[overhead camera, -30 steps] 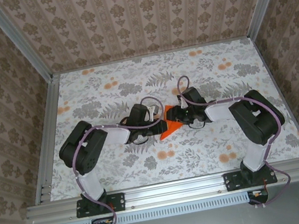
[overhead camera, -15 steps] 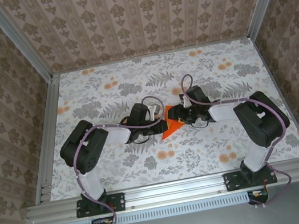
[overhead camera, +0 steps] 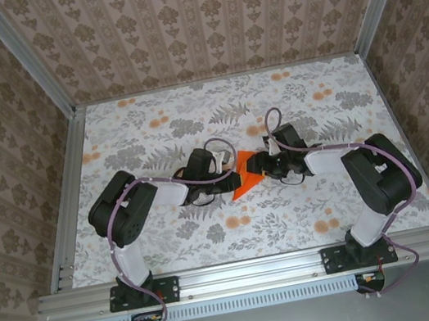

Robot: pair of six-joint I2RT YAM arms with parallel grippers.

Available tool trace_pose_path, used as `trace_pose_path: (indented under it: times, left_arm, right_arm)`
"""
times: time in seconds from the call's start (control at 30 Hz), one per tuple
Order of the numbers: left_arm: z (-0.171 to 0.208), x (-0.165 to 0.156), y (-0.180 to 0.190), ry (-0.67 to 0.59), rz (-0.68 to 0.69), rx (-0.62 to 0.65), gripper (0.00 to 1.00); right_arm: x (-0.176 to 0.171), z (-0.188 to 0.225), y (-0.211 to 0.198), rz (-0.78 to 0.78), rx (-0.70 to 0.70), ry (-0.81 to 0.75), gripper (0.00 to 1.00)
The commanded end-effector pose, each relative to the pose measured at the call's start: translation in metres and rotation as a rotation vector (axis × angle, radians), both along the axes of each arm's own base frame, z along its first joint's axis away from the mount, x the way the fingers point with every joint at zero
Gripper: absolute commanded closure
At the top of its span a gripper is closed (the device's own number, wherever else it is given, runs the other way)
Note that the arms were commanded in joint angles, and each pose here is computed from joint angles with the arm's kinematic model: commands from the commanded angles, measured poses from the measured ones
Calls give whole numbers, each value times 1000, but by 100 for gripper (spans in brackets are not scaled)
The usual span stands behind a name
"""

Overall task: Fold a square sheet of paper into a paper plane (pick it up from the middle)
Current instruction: Fourth fold the wing at the center of the table.

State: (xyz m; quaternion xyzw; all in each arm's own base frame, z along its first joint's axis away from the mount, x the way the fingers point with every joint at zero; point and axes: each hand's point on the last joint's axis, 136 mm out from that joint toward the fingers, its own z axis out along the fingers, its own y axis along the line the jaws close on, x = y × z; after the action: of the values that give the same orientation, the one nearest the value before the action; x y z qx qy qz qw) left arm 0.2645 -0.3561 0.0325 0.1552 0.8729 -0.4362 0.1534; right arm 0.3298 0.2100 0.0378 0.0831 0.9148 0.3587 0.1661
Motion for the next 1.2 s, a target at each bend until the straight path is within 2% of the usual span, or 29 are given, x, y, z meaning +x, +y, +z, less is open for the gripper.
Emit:
trace_pose_path:
  times: [0.0,0.37,0.77,1.17]
  left_arm:
    - [6,5,-7,4,2,-38,94]
    - [0,4,-7,40,26,-52,94]
    - [3,3,-7,39,15,-60,86]
    - [8,16,-17,7,13,-68,81]
  right_arm:
    - [5,-6,-1,13,-41,13,46]
    - [6,-21,-4,4,-93,63,46]
    - [-2,-40,-14,-3,-204,145,45]
    - [-8,-39,-4,31,-164,147,45]
